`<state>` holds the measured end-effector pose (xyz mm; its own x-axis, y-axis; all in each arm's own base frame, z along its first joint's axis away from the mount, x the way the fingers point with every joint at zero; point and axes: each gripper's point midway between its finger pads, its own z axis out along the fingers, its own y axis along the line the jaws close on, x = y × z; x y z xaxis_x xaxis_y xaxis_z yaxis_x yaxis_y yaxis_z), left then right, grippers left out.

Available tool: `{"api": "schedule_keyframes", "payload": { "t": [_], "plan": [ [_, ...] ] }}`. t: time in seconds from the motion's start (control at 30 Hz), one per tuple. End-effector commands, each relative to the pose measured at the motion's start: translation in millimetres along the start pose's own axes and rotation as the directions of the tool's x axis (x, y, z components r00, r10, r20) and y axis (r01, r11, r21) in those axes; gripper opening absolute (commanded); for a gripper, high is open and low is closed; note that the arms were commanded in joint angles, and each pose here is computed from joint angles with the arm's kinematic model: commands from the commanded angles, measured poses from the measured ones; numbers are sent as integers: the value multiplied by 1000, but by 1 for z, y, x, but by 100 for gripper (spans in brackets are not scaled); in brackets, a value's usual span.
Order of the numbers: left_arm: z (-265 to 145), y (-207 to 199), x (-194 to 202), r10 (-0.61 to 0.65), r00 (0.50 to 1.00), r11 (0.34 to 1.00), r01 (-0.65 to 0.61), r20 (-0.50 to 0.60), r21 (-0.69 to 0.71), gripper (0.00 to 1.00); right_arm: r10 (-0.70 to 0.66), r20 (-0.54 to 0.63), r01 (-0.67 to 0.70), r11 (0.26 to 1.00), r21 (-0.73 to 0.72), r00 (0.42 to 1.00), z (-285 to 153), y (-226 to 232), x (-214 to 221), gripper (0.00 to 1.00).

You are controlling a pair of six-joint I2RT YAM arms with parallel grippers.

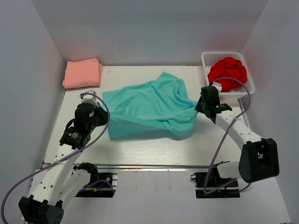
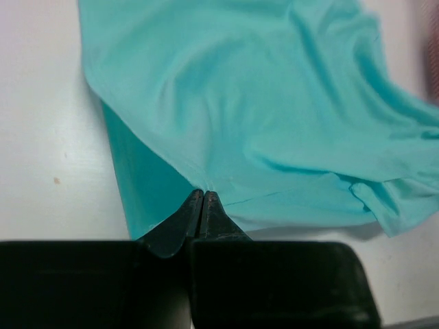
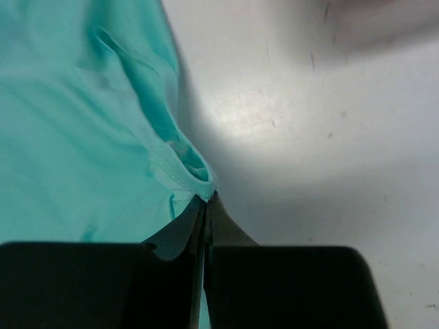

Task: Fold and stack the t-shirts
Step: Flatten out the tshirt

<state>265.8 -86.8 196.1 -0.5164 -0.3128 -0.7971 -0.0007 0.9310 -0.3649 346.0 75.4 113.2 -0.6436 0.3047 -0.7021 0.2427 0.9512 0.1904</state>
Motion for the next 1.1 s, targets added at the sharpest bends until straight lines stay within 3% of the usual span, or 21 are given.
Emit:
{"api": "schedule_keyframes", "payload": {
  "t": [0.0, 0.2, 0.37, 0.53, 0.67, 0.73, 0.87, 1.0, 1.07],
  "plan": [
    [-37, -20, -84, -16, 959, 999, 6, 284, 37, 0, 72, 248, -66, 997, -30, 966, -41, 12, -94, 0],
    [-82, -25, -142, -63, 873, 998, 47, 483, 45, 0, 128, 475, -103, 992, -79, 870, -112, 13, -177, 0],
    [-133, -30, -189, -60, 753, 998, 30, 656, 57, 0, 117, 613, -60, 992, -113, 782, -181, 16, -236, 0],
    [-181, -57, -223, -39, 658, 987, -90, 752, 130, 0, 139, 712, -1, 982, -191, 689, -249, 21, -264, 0],
    [-190, -70, -233, -42, 642, 976, -136, 766, 168, 0, 161, 738, 41, 968, -248, 655, -280, 23, -262, 0],
    [-176, -70, -230, -38, 665, 978, -127, 745, 164, 0, 161, 732, 50, 965, -257, 663, -279, 23, -256, 0],
    [-125, -61, -214, -43, 747, 990, -56, 663, 127, 0, 125, 635, 38, 971, -237, 762, -232, 29, -233, 0],
    [-40, -34, -168, -26, 869, 1000, 29, 494, 1, 0, 71, 460, 41, 973, -229, 885, -149, 47, -200, 0],
    [-7, -18, -145, -21, 905, 996, 58, 425, -75, 0, 27, 328, 48, 975, -217, 944, -91, 56, -173, 0]
  ]
}}
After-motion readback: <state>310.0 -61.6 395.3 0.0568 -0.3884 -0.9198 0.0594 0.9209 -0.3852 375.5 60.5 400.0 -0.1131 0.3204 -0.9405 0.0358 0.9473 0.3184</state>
